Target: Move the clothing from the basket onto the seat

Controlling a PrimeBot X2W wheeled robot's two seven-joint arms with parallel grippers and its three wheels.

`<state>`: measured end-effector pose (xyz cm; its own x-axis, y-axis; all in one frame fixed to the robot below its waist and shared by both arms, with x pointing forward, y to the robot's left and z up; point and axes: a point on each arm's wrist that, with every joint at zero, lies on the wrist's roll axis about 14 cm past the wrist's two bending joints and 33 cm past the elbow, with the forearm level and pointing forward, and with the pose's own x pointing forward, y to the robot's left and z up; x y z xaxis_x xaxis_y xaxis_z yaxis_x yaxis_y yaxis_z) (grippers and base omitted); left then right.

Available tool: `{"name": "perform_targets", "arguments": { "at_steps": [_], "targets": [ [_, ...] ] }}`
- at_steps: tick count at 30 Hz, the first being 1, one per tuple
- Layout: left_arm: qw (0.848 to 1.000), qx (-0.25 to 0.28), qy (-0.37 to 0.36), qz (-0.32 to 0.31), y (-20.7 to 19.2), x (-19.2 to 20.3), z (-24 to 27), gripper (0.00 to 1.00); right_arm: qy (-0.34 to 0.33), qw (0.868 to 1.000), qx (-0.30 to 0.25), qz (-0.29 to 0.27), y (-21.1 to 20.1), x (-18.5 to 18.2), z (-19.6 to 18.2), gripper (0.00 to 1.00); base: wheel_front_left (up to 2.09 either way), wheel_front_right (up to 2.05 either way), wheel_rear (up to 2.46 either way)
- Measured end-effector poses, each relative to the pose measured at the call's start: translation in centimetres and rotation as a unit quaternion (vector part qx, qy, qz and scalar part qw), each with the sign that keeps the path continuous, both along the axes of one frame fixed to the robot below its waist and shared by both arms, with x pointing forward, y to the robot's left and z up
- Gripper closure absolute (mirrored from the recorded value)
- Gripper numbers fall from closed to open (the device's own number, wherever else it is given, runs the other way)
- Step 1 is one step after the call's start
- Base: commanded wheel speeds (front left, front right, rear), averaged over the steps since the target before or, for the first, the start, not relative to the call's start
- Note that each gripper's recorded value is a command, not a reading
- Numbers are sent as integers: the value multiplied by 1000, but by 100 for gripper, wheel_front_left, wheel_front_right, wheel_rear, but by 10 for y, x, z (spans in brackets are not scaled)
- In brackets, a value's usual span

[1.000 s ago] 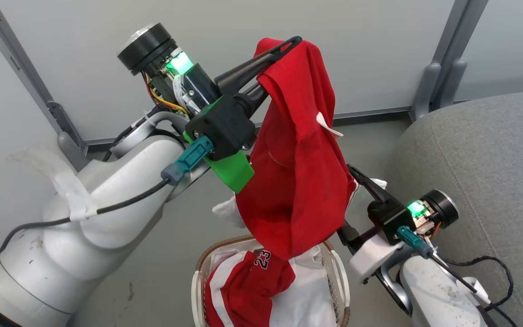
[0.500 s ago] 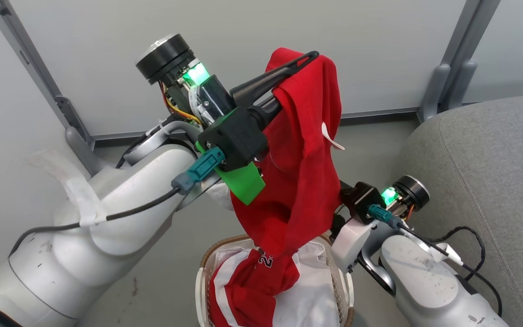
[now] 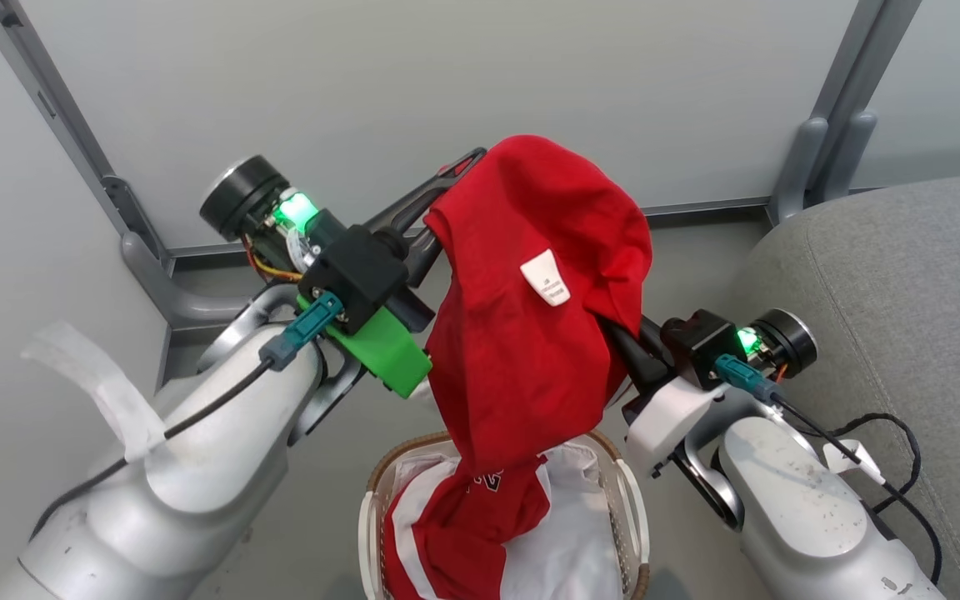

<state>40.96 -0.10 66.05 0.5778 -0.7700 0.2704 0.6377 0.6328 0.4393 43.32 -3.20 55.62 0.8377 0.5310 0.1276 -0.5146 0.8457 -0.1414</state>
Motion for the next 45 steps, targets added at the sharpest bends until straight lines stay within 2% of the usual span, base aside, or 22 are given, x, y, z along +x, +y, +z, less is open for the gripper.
{"name": "perform_targets", "arguments": {
  "at_steps": [1,2,3,5,6,12,20,26,35,45],
  "targets": [
    [1000,-4,11,4,2,0,-6,94,-3,1000,4,-5,-3,1,3,100,0,0,0],
    [1000,-7,19,7,3,0,-11,69,-6,1000,6,-8,-5,1,5,100,0,0,0],
    [999,-13,30,11,4,0,-17,53,-7,1000,8,-12,-8,0,6,100,0,0,0],
    [998,-27,53,20,7,0,-29,4,-12,1000,12,-19,-12,0,9,100,0,0,0],
    [997,-38,69,25,8,-1,-36,0,-15,1000,15,-22,-15,0,12,100,0,0,0],
    [985,-81,143,51,11,-10,-76,0,-30,998,24,-43,-28,0,21,100,0,0,0],
    [962,-123,228,86,13,-28,-125,0,-38,996,37,-75,-48,-2,25,100,0,0,0],
    [947,-122,282,93,9,-48,-160,0,-50,992,49,-106,-68,-2,33,100,0,0,0],
    [935,-129,314,106,12,-58,-179,0,-76,983,51,-159,-106,2,48,100,0,0,0],
    [930,-138,325,103,7,-59,-183,0,-94,974,44,-199,-139,3,58,100,0,0,0]
  ]
}}
